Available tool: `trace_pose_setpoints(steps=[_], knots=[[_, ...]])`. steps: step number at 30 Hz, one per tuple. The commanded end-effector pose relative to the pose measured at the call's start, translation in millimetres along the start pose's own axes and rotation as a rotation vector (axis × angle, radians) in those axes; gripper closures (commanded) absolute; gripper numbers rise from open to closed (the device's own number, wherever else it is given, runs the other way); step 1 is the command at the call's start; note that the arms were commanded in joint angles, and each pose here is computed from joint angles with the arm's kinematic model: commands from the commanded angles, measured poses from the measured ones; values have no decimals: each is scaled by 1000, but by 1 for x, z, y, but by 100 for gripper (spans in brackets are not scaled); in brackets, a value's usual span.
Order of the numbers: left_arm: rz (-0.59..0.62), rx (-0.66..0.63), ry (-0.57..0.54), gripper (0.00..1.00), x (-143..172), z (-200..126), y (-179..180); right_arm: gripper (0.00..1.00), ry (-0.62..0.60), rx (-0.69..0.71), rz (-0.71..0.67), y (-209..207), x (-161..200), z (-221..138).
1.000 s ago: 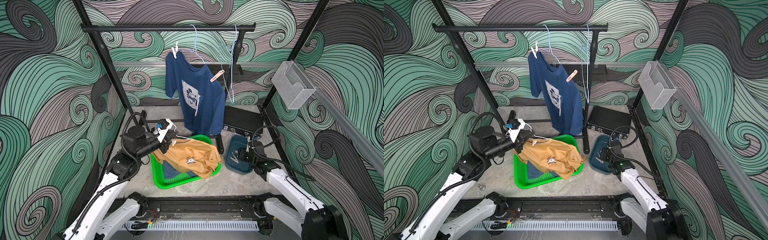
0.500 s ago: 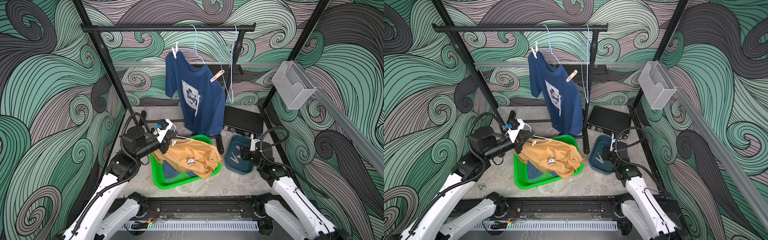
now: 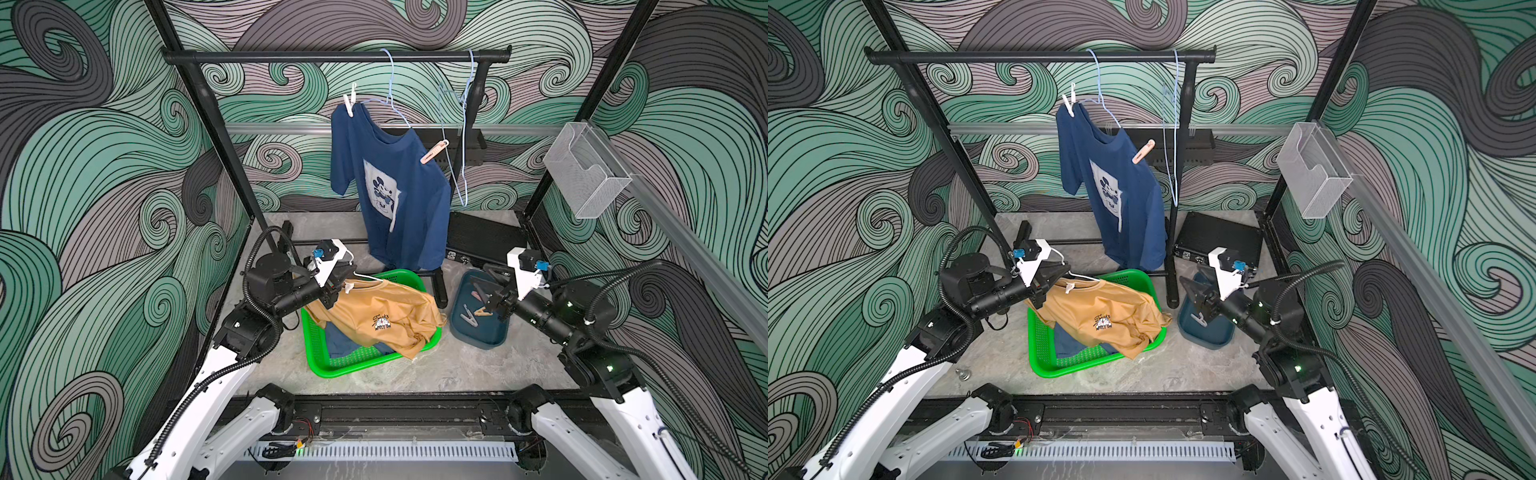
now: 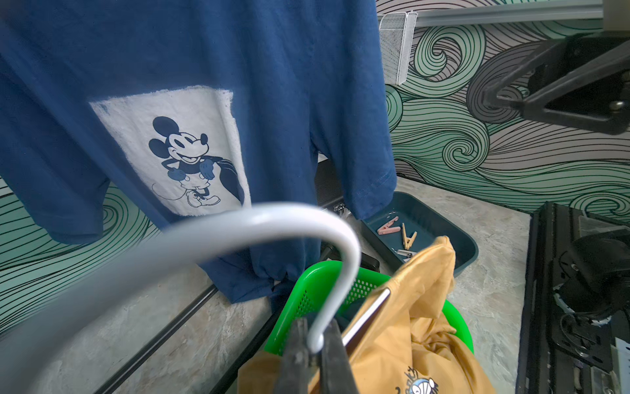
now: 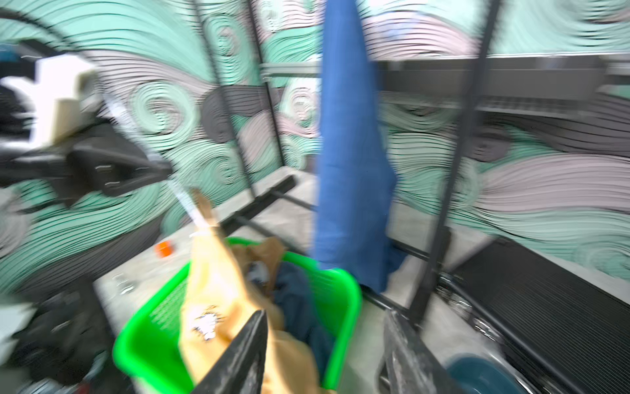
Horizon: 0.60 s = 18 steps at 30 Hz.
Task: Remove the clothespins securing t-shirts to the hanger
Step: Adjust the hanger.
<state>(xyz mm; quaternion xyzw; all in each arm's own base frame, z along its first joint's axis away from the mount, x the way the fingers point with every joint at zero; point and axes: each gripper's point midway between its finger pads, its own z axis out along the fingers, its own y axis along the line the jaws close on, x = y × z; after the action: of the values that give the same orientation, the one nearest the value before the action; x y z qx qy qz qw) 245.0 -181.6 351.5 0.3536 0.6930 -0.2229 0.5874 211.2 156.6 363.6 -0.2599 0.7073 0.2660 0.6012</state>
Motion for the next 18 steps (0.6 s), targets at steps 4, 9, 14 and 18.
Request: trace_pose_setpoints(steps=[4, 9, 14, 18], knots=[[13, 21, -52, 100, -13, -3, -4, 47, 45, -282, -75, 76, -17, 26], [17, 34, -57, 100, -14, -4, -6, 47, 46, -383, -161, 131, -35, 64], [17, 34, -59, 100, -14, -8, -8, 49, 27, -434, -127, 158, -58, 98], [18, 34, -62, 100, -15, -11, -9, 51, 13, -438, -114, 166, -70, 120]])
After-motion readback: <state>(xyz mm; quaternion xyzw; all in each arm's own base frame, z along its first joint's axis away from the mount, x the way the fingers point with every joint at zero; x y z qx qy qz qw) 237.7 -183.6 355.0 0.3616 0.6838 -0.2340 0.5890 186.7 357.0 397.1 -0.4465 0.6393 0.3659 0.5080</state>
